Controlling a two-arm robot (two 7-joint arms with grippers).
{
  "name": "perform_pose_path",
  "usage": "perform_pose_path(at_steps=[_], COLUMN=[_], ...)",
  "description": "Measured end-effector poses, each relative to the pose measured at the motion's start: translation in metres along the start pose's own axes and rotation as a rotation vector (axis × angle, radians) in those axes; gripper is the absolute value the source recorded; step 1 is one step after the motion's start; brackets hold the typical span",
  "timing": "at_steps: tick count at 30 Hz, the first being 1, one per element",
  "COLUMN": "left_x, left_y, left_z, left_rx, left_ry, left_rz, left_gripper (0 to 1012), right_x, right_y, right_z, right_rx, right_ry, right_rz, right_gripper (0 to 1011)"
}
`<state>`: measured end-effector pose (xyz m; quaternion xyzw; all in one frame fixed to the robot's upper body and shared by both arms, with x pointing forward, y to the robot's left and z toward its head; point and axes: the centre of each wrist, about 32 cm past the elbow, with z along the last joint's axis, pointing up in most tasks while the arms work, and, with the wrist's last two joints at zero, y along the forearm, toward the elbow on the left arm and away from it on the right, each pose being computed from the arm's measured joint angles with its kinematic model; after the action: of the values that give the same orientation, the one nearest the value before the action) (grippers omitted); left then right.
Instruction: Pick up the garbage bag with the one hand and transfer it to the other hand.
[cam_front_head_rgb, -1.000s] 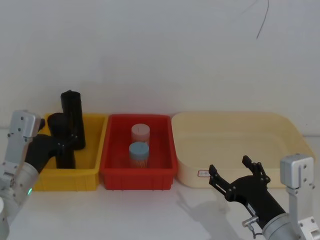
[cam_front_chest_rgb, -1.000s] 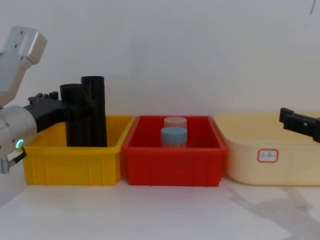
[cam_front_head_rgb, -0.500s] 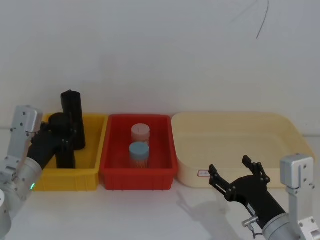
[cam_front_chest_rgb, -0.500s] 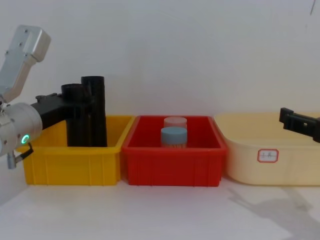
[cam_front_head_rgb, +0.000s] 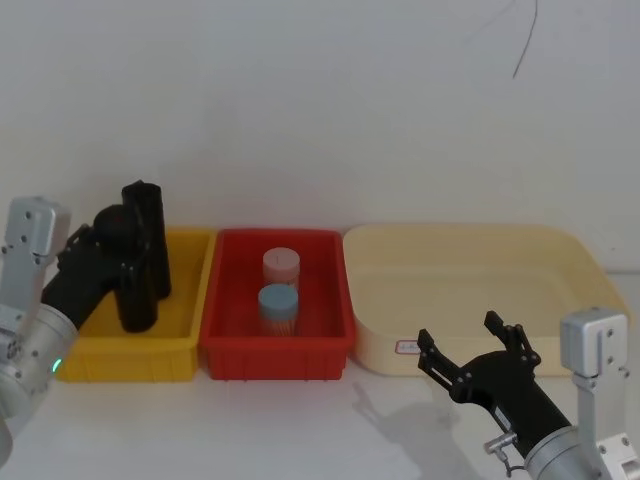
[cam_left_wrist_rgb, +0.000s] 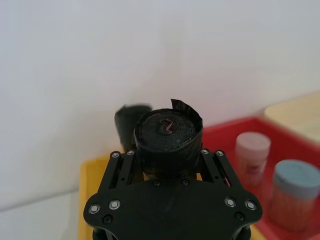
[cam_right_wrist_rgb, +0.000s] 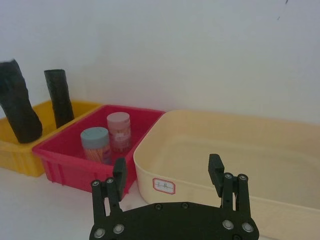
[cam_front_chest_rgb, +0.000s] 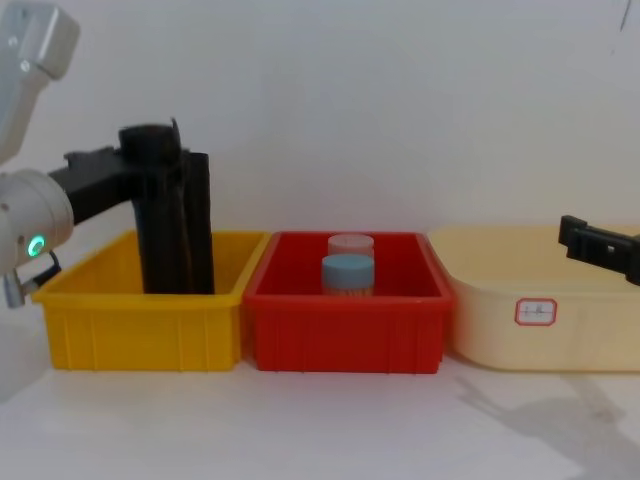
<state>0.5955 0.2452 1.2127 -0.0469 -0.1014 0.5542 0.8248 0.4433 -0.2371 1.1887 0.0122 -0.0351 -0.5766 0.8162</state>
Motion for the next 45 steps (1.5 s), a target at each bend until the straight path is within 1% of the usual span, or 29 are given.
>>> perform_pose_path(at_steps=[2,4,5,8,9,11,12,14,15,17,19,21,22,24,25,27,28,31,32,33,34,36,38,39,41,42,43,44,45], left_x=[-0.0004,-0.0012,-0.002,-0.0036,-0.0051,-0.0065,-0.0082,-0.0102,-0.0124,-0.0144,-0.0182,-0.0205,-0.0236,-0.0267,-0.0303,-0.0334,-0.037,-0.0423,-0.0457,-0.0475,-0.0515,-0.0549,-0.0587,-0.0621,-0.0661,-0.0695,-0.0711,-0.0747,-0.0747], left_y=[0.0017,0.0037,0.0052,0.007,0.0079,0.0088,0.0094,0.01,0.0106,0.011,0.0111,0.0111,0.0109,0.0106,0.0101,0.0097,0.009,0.008,0.0073,0.0069,0.0059,0.0049,0.0038,0.0028,0.0015,0.0004,-0.0001,-0.0013,-0.0013], left_z=[0.0039,0.0097,0.0143,0.0207,0.0257,0.03,0.034,0.0388,0.0432,0.0467,0.0522,0.0545,0.0578,0.0602,0.0629,0.0646,0.0664,0.0685,0.0694,0.0698,0.0705,0.0711,0.0712,0.0712,0.0713,0.0705,0.07,0.0686,0.0686], left_rx=[-0.02,-0.048,-0.07,-0.102,-0.127,-0.148,-0.168,-0.191,-0.211,-0.229,-0.253,-0.264,-0.279,-0.29,-0.302,-0.309,-0.316,-0.323,-0.325,-0.326,-0.326,-0.325,-0.322,-0.318,-0.315,-0.306,-0.301,-0.291,-0.291], left_ry=[0.0,0.0,-0.001,0.001,0.002,0.004,0.007,0.011,0.015,0.023,0.032,0.041,0.051,0.06,0.072,0.082,0.096,0.115,0.128,0.138,0.154,0.17,0.186,0.204,0.22,0.241,0.249,0.267,0.267], left_rz=[-0.009,-0.025,-0.036,-0.056,-0.072,-0.086,-0.101,-0.12,-0.137,-0.154,-0.18,-0.196,-0.217,-0.235,-0.255,-0.273,-0.293,-0.322,-0.341,-0.352,-0.374,-0.393,-0.413,-0.434,-0.454,-0.473,-0.483,-0.5,-0.5], left_gripper=[508,508,508,508,507,508,508,507,507,508,507,508,507,508,507,507,507,507,507,507,508,508,507,507,507,508,507,508,508], right_x=[0.0,0.0,0.0,0.0,0.0,0.0,0.0,0.0,0.0,0.0,0.0,0.0,0.0,0.0,0.0,0.0,0.0,0.0,0.0,0.0,0.0,0.0,0.0,0.0,0.0,0.0,0.0,0.0,0.0], right_y=[0.0,0.0,0.0,0.0,0.0,0.0,0.0,0.0,0.0,0.0,0.0,0.0,0.0,0.0,0.0,0.0,0.0,0.0,0.0,0.0,0.0,0.0,0.0,0.0,0.0,0.0,0.0,0.0,0.0], right_z=[0.0,0.0,0.0,0.0,0.0,0.0,0.0,0.0,0.0,0.0,0.0,0.0,0.0,0.0,0.0,0.0,0.0,0.0,0.0,0.0,0.0,0.0,0.0,0.0,0.0,0.0,0.0,0.0,0.0], right_rx=[0.0,0.0,0.0,0.0,0.0,0.0,0.0,0.0,0.0,0.0,0.0,0.0,0.0,0.0,0.0,0.0,0.0,0.0,0.0,0.0,0.0,0.0,0.0,0.0,0.0,0.0,0.0,0.0,0.0], right_ry=[0.0,0.0,0.0,0.0,0.0,0.0,0.0,0.0,0.0,0.0,0.0,0.0,0.0,0.0,0.0,0.0,0.0,0.0,0.0,0.0,0.0,0.0,0.0,0.0,0.0,0.0,0.0,0.0,0.0], right_rz=[0.0,0.0,0.0,0.0,0.0,0.0,0.0,0.0,0.0,0.0,0.0,0.0,0.0,0.0,0.0,0.0,0.0,0.0,0.0,0.0,0.0,0.0,0.0,0.0,0.0,0.0,0.0,0.0,0.0], right_gripper=[1001,1001,1001,1002,1002,1002,1002,1001,1002,1002,1001,1001,1001,1001,1001,1001,1001,1001,1001,1001,1001,1001,1002,1001,1001,1001,1001,1001,1001])
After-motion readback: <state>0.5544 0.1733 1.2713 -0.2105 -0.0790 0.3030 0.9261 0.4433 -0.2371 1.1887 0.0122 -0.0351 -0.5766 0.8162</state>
